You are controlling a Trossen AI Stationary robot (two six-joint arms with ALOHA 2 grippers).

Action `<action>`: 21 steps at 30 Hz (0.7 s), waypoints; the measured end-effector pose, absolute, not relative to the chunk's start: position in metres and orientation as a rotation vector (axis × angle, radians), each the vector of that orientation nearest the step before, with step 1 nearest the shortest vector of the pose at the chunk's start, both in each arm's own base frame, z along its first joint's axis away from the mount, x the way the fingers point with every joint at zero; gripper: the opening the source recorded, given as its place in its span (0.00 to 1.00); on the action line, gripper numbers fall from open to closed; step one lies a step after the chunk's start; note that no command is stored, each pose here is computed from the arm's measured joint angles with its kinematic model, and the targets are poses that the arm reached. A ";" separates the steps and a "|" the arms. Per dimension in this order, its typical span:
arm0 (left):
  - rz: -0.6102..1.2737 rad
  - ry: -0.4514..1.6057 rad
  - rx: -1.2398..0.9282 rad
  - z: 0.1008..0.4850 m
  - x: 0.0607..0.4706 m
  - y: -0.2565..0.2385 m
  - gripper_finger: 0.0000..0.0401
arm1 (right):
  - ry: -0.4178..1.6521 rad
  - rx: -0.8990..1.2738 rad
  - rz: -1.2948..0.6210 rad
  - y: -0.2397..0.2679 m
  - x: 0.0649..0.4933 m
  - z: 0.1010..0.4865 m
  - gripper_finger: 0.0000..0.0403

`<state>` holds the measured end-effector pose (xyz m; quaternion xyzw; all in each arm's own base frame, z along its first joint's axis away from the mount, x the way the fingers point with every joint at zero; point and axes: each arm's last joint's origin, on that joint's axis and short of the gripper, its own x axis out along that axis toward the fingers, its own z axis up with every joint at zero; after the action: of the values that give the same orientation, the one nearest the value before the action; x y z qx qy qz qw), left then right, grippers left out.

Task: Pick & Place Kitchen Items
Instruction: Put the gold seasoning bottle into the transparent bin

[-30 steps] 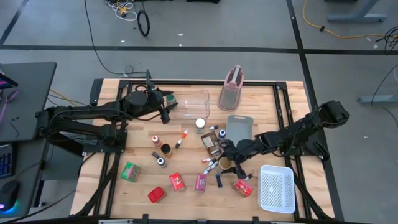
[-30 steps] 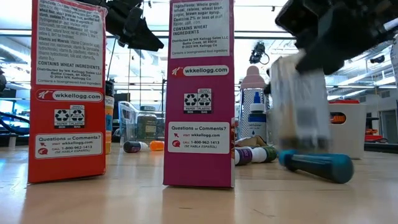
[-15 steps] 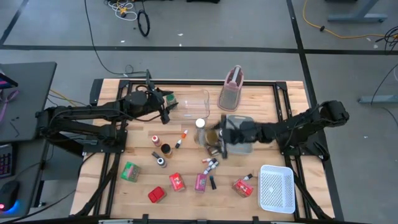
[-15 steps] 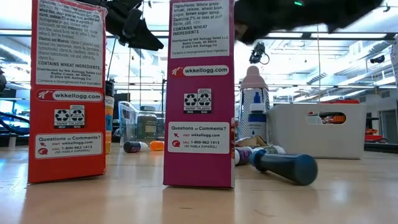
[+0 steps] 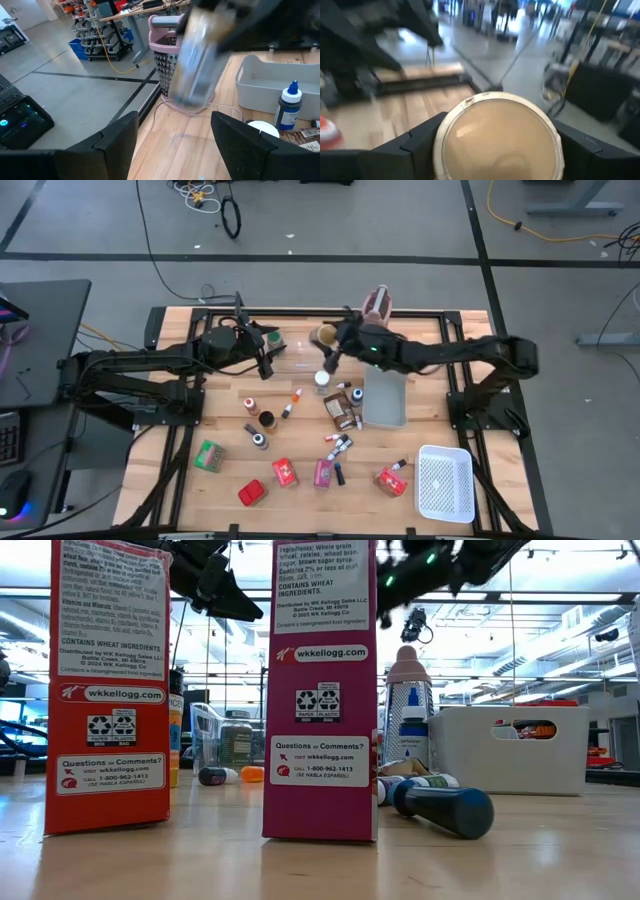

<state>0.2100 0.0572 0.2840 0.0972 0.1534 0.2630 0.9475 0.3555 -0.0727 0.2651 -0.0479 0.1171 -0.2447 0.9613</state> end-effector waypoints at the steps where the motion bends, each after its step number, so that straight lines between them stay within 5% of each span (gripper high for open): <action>1: 0.536 0.313 0.198 0.284 0.210 0.057 0.65 | 0.268 -0.091 -0.507 -0.079 0.360 0.257 0.71; 11: 0.534 0.320 0.198 0.283 0.210 0.057 0.65 | 0.430 0.043 -0.625 -0.126 0.375 0.195 0.72; 21: 0.534 0.322 0.198 0.283 0.210 0.057 0.65 | 0.468 0.068 -0.641 -0.133 0.374 0.184 0.72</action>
<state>0.2097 0.0571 0.2831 0.0974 0.1582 0.2621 0.9470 0.3741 -0.1334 0.1840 0.0331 0.2280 -0.3123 0.9216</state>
